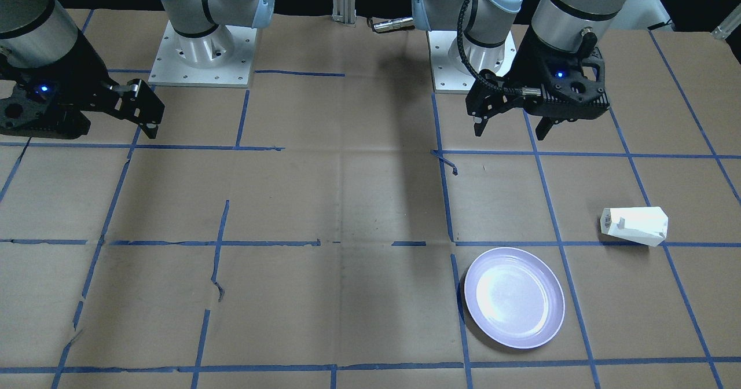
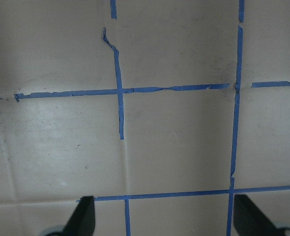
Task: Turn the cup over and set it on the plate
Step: 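Move the left gripper from above the plate toward the white cup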
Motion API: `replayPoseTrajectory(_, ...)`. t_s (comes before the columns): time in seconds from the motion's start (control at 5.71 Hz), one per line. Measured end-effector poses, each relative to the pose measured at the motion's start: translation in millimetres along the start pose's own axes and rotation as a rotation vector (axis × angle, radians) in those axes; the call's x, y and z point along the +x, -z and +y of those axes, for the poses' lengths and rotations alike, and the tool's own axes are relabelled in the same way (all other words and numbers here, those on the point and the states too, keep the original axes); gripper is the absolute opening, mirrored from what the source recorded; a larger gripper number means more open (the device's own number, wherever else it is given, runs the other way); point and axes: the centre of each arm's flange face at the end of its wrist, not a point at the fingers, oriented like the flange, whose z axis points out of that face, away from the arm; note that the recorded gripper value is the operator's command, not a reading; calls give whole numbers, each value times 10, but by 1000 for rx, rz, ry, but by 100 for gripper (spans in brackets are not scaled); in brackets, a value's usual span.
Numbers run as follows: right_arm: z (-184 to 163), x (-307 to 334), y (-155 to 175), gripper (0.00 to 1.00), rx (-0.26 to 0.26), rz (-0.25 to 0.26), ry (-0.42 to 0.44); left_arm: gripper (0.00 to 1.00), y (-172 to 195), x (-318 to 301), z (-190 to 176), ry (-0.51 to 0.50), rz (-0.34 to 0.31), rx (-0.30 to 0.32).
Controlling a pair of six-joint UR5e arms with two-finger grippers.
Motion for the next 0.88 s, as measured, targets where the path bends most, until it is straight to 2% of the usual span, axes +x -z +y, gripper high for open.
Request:
replayPoseTrajectory(0.35, 0, 0, 0, 100, 0, 0, 0, 99, 121, -554, -99, -5, 4, 21)
replayPoseTrajectory(0.53, 0, 0, 0, 100, 0, 0, 0, 99, 128, -1046, -130, -54, -1, 20)
replayPoseTrajectory(0.7, 0, 0, 0, 100, 0, 0, 0, 99, 58, -1684, -130, -82, -3, 5)
replayPoseTrajectory(0.88, 1, 0, 1, 100, 0, 0, 0, 99, -170, -2473, -100, -69, 22, -28)
